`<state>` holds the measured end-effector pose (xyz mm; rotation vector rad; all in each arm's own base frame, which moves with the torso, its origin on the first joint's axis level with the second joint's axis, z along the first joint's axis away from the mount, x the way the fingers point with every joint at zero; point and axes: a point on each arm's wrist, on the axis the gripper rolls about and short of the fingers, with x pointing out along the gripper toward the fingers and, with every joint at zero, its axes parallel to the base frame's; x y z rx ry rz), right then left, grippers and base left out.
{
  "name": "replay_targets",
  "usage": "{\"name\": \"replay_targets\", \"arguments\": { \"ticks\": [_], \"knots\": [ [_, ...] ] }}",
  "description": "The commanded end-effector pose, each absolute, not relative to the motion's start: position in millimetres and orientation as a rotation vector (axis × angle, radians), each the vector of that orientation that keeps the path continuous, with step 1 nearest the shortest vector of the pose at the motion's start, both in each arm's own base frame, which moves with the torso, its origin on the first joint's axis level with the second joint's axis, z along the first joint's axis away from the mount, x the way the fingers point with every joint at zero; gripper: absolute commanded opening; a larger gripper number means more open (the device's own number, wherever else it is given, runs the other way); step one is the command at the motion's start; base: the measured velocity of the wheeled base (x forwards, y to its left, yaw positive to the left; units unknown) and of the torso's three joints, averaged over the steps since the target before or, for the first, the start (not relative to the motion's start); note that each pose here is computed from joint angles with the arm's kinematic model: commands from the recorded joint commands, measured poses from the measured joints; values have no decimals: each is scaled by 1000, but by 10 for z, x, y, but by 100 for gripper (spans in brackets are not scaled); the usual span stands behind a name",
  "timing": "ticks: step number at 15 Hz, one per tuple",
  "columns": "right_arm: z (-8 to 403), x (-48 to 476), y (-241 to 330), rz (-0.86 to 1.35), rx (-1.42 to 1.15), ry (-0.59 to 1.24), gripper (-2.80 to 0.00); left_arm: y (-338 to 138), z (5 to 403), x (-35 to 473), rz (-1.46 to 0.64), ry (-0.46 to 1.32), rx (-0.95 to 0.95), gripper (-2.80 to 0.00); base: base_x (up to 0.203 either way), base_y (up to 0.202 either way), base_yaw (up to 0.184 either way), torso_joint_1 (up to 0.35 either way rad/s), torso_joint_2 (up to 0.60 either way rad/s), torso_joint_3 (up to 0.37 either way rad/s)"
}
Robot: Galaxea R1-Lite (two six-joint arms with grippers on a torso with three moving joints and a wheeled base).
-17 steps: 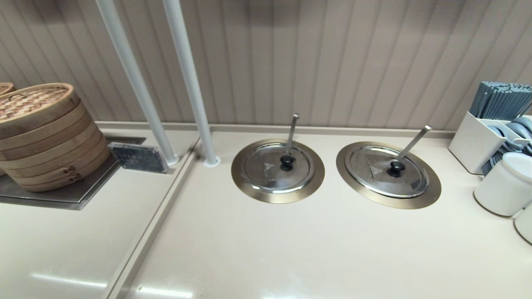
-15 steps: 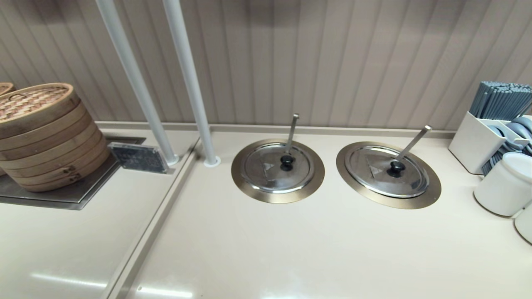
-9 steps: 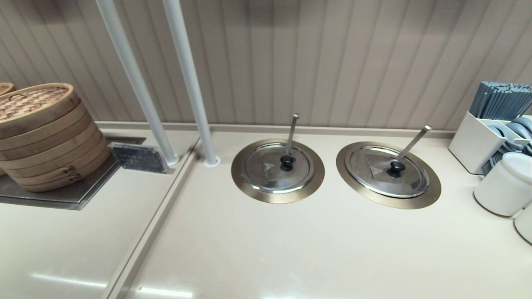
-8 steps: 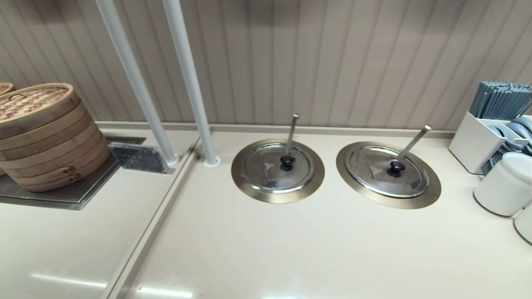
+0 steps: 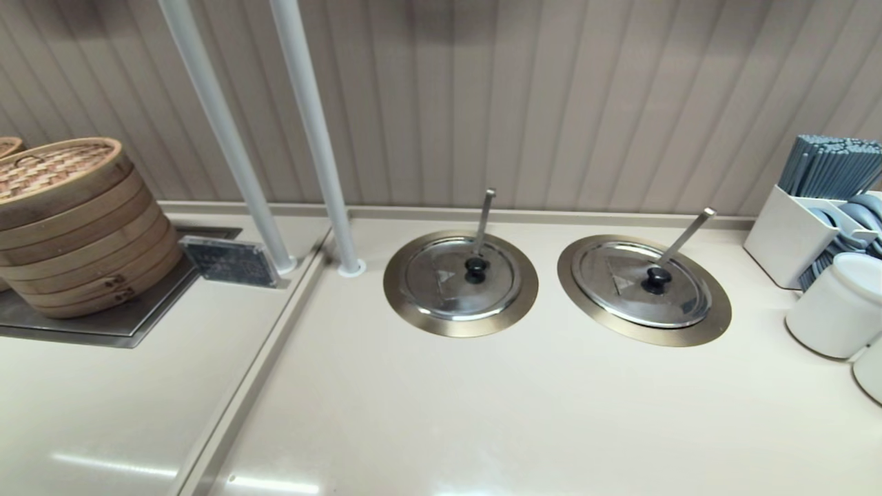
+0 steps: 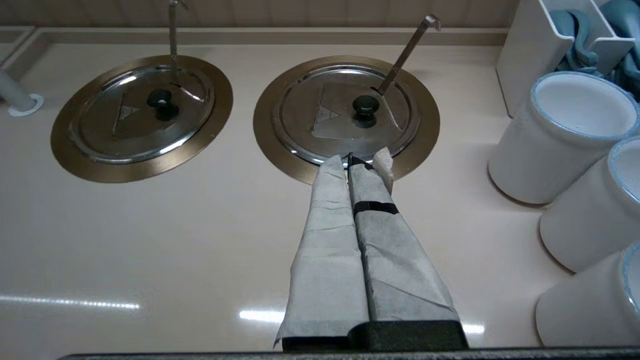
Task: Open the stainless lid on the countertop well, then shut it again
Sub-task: Open the lid
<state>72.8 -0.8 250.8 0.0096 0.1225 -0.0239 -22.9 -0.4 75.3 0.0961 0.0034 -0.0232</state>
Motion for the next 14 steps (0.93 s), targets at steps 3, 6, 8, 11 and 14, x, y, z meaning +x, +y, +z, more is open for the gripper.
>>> {"name": "replay_targets", "arguments": {
  "ticks": [3, 6, 8, 11, 14],
  "knots": [
    [2500, 2441, -37, -100, -11, 339, -280, -4, 753, -229, -23, 3, 97, -280, 0, 0, 0, 0, 0, 0],
    [2172, 3223, -95, -172, -30, 377, -280, -4, 753, -229, -23, 3, 97, -280, 0, 0, 0, 0, 0, 0],
    [2020, 3672, -132, -223, -46, 345, -280, -4, 753, -229, -23, 3, 97, -280, 0, 0, 0, 0, 0, 0],
    [2005, 3868, -151, -267, -38, 261, -280, -4, 753, -229, -23, 3, 97, -280, 0, 0, 0, 0, 0, 0],
    [1783, 3999, -133, -263, -15, 147, -280, -4, 753, -229, -23, 3, 97, -280, 0, 0, 0, 0, 0, 0]
  ]
}}
